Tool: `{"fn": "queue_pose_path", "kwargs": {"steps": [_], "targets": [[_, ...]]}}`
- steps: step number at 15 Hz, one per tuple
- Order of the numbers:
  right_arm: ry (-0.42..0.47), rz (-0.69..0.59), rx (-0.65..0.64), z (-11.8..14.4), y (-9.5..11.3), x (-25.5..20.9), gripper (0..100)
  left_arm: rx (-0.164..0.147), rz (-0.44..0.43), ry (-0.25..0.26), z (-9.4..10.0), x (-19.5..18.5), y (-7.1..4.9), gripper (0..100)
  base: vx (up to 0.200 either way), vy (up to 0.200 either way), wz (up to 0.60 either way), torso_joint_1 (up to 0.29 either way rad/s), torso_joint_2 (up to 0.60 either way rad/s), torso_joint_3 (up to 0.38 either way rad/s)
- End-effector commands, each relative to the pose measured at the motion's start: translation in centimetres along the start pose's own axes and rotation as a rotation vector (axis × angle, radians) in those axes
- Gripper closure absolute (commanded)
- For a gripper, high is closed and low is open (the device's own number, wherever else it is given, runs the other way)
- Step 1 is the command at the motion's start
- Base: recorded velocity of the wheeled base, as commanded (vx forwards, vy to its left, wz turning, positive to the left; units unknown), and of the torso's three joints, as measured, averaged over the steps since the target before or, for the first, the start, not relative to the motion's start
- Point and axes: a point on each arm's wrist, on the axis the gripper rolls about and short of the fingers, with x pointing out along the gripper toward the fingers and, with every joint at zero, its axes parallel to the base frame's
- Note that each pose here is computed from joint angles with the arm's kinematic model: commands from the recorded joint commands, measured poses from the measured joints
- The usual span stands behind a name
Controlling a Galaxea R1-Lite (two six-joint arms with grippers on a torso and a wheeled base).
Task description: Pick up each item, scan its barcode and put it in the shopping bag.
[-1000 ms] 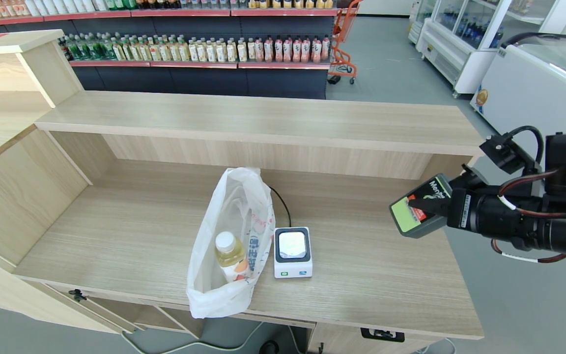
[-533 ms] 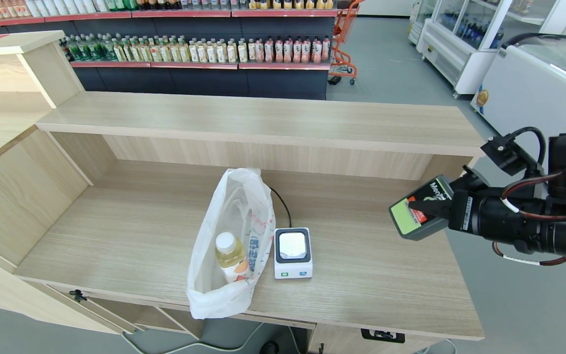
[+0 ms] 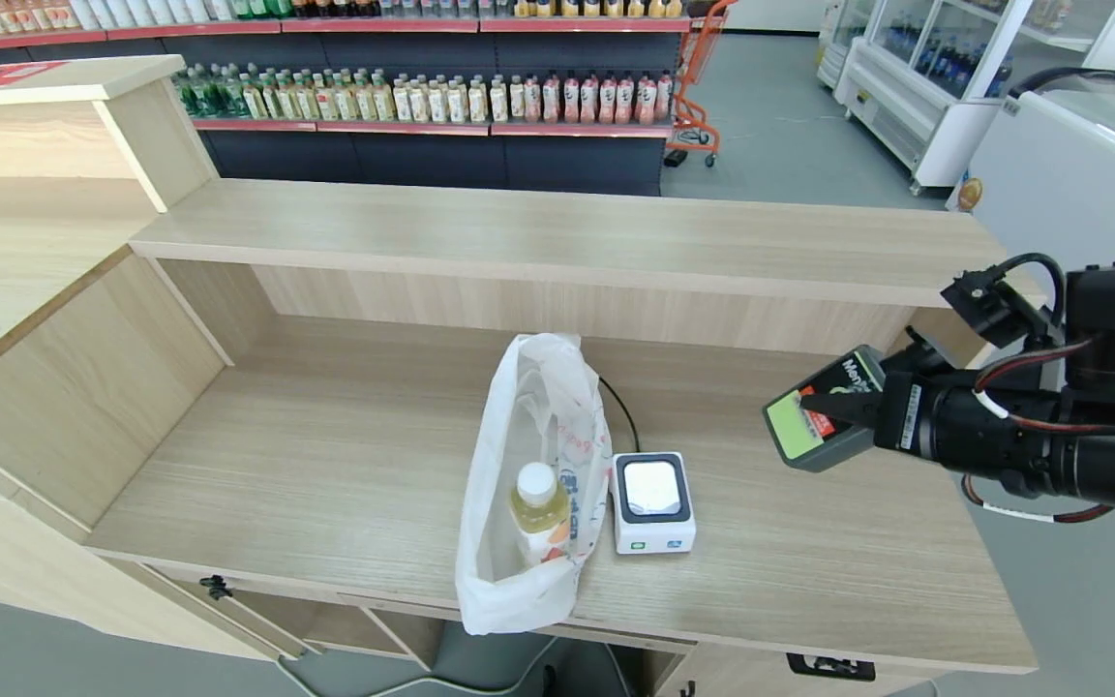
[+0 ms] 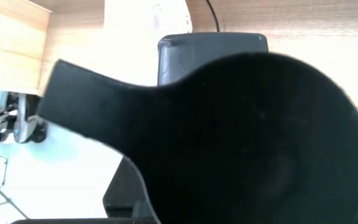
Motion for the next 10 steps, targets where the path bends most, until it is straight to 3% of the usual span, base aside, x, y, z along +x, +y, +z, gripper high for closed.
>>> {"fn": "queue_pose_path", "kwargs": {"steps": [1, 4, 10], "targets": [[0.034, -0.054, -0.008, -0.2, -0.6, 2.4, 100, -0.002, 0.001, -0.002, 0.0, 0.0, 0.0, 100, 0.000, 0.000, 0.00, 0.000, 0.00, 0.000], [0.081, -0.176, -0.052, -1.5, -1.9, 5.0, 100, -0.002, 0.000, -0.002, 0.0, 0.0, 0.0, 100, 0.000, 0.000, 0.00, 0.000, 0.00, 0.000], [0.184, -0.057, -0.032, -3.5, -0.5, 7.1, 100, -0.002, 0.000, -0.002, 0.0, 0.0, 0.0, 100, 0.000, 0.000, 0.00, 0.000, 0.00, 0.000]]}}
